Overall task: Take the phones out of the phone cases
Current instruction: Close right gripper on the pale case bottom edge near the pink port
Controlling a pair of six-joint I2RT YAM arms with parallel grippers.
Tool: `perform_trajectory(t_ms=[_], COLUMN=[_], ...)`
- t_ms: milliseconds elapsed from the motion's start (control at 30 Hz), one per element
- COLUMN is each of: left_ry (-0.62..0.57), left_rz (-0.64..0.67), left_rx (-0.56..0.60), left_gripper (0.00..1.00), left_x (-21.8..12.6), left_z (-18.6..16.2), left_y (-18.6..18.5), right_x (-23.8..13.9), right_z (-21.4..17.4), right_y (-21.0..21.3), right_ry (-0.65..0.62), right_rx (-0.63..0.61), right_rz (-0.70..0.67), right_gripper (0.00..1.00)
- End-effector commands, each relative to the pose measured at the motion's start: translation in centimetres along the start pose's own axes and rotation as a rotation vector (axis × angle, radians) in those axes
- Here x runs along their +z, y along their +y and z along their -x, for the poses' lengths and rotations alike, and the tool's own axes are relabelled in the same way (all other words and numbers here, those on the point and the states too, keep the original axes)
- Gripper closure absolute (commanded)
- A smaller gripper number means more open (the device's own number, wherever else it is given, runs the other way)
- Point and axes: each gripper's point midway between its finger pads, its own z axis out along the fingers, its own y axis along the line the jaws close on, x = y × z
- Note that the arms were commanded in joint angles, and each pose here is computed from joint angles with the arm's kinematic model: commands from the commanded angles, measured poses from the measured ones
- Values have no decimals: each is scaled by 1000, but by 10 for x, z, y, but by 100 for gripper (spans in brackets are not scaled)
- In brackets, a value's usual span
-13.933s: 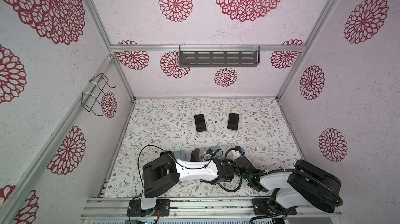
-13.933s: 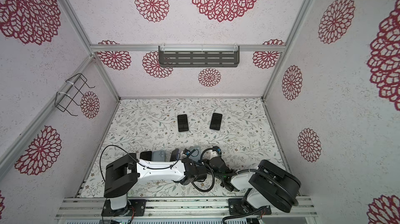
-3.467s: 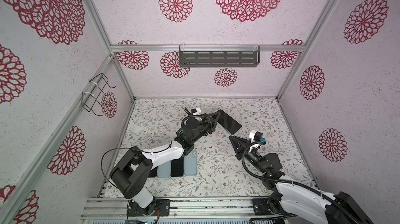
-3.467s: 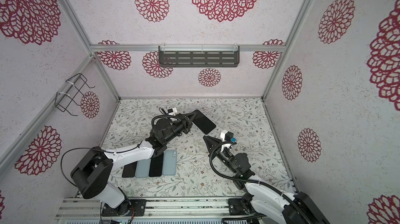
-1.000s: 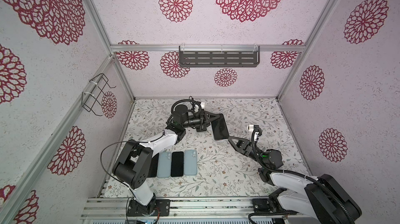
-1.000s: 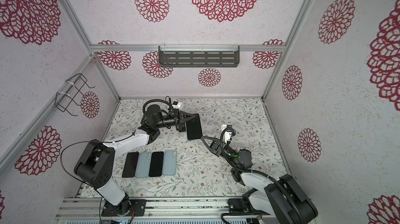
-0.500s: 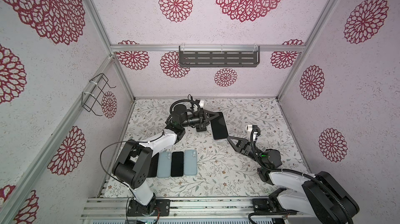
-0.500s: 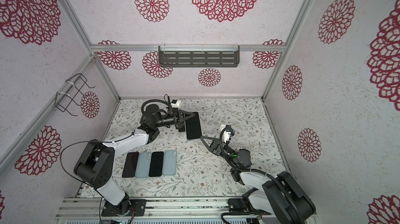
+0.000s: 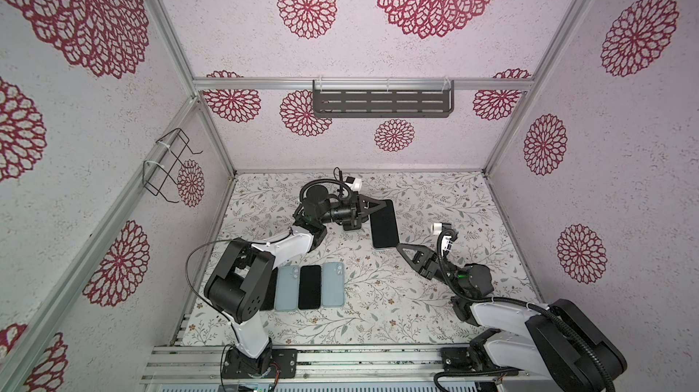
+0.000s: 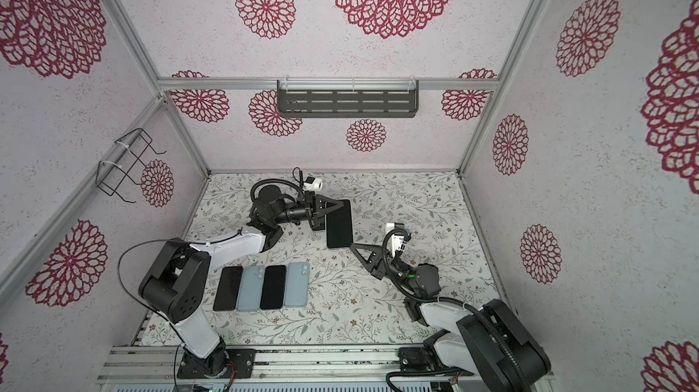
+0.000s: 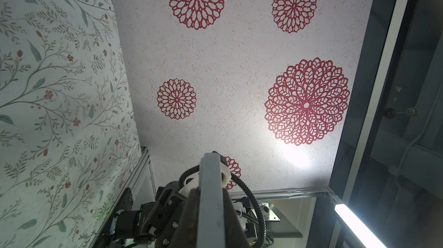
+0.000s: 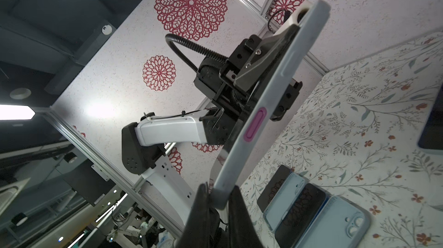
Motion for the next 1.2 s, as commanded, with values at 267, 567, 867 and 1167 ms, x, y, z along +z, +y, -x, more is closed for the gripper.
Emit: perform_trajectory(t_ms=[267,567,867,1167], left_ry=[19,8,0,4], left_rz=[-49,-79,-88,-85], left_rx=[-83,-70,-32,-34], left_gripper=[100,100,100,100], left_x=[14,11,4,6], left_z=[-9,-9,-6,-4], left_y=[-17,-27,-41,-42], right_x=[-3,0,-8,1], right_z=[-5,18,18,39], right_y=[49,37,31,40], right_ry=[136,84,70,-5], right_rx=[-477,-406,-182,31], right_rz=[236,169,66,105], right_gripper=[100,93,39,40])
